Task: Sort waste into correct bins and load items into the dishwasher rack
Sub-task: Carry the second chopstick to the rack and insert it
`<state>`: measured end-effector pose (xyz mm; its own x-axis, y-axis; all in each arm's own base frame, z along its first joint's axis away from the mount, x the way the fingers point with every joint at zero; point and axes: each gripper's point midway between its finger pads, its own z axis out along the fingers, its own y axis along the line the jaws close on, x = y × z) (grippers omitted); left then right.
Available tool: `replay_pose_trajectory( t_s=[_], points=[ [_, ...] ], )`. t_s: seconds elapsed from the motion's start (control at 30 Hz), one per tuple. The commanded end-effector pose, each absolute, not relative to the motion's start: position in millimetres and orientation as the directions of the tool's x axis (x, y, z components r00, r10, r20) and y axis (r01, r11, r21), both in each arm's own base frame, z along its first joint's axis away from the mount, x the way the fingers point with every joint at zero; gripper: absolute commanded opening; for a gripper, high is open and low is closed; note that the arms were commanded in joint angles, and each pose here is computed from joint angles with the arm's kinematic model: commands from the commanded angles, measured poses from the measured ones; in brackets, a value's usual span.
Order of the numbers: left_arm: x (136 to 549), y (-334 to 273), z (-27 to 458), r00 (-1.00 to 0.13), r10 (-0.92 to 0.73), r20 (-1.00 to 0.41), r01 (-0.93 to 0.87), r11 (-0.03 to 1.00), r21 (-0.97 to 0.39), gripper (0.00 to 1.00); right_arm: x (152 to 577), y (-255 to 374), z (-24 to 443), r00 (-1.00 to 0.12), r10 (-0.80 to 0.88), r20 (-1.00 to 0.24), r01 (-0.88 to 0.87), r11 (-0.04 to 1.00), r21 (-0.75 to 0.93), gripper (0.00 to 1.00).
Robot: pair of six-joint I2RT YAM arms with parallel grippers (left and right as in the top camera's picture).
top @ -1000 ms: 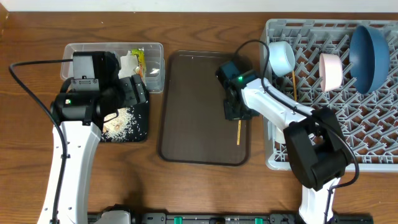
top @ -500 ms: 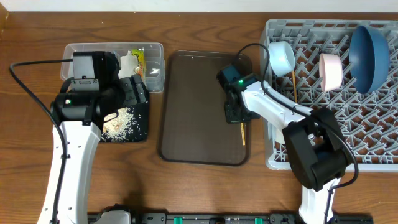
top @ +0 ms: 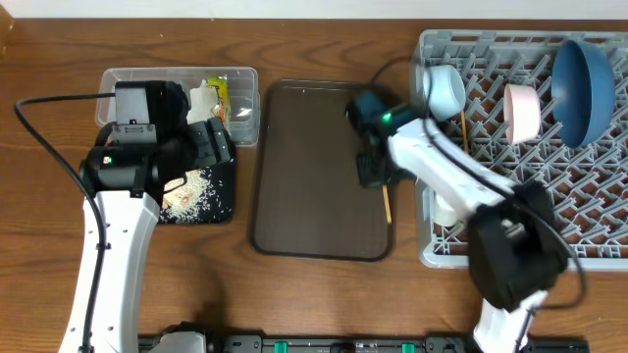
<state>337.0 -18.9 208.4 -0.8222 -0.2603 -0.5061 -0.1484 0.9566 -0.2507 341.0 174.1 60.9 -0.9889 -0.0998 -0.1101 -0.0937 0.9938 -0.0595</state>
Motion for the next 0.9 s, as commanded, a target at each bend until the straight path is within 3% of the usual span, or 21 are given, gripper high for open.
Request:
replay_pose_trajectory(
  t_s=[0.0, 0.13, 0.27, 0.37, 0.63, 0.77, 0.87],
  points=[
    [340, -15, 213, -0.814, -0.261, -0.518, -0.154, 0.958, -0.241, 0.88, 367, 172, 154, -0.935, -0.119, -0.333, -0.129, 0.992, 0.009, 0.01],
    [340, -15, 213, -0.814, -0.261, -0.518, -0.154, 0.958, -0.241, 0.88, 371, 136, 213, -0.875, -0.103, -0.472, -0.101, 0.994, -0.03, 0.01],
    [340, -15, 213, -0.814, -0.261, -0.518, -0.154, 0.958, -0.241, 0.88, 368, 82, 242, -0.847, -0.111, -0.52, -0.04, 0.988, -0.147, 0.02],
    [340, -15, 213, -0.814, -0.261, -0.518, -0.154, 0.958, -0.241, 0.88, 365, 50, 241, -0.864, -0.152, -0.479, -0.053, 0.976, -0.213, 0.02],
    [340, -15, 213, -0.814, -0.261, -0.518, -0.154, 0.958, -0.241, 0.88, 363, -3, 194, -0.913, -0.051, -0.406, 0.041, 0.976, -0.214, 0.05],
    [340, -15, 213, -0.814, -0.261, -0.518, -0.154, 0.958, -0.241, 0.88, 363, 3, 173, -0.919, -0.104, -0.382, -0.034, 0.982, -0.184, 0.17],
    [340, -15, 213, -0.814, -0.261, -0.518, -0.154, 0.958, -0.241, 0.88, 364, 4, 167, -0.917, -0.11, -0.383, -0.041, 0.982, -0.184, 0.36]
  ],
)
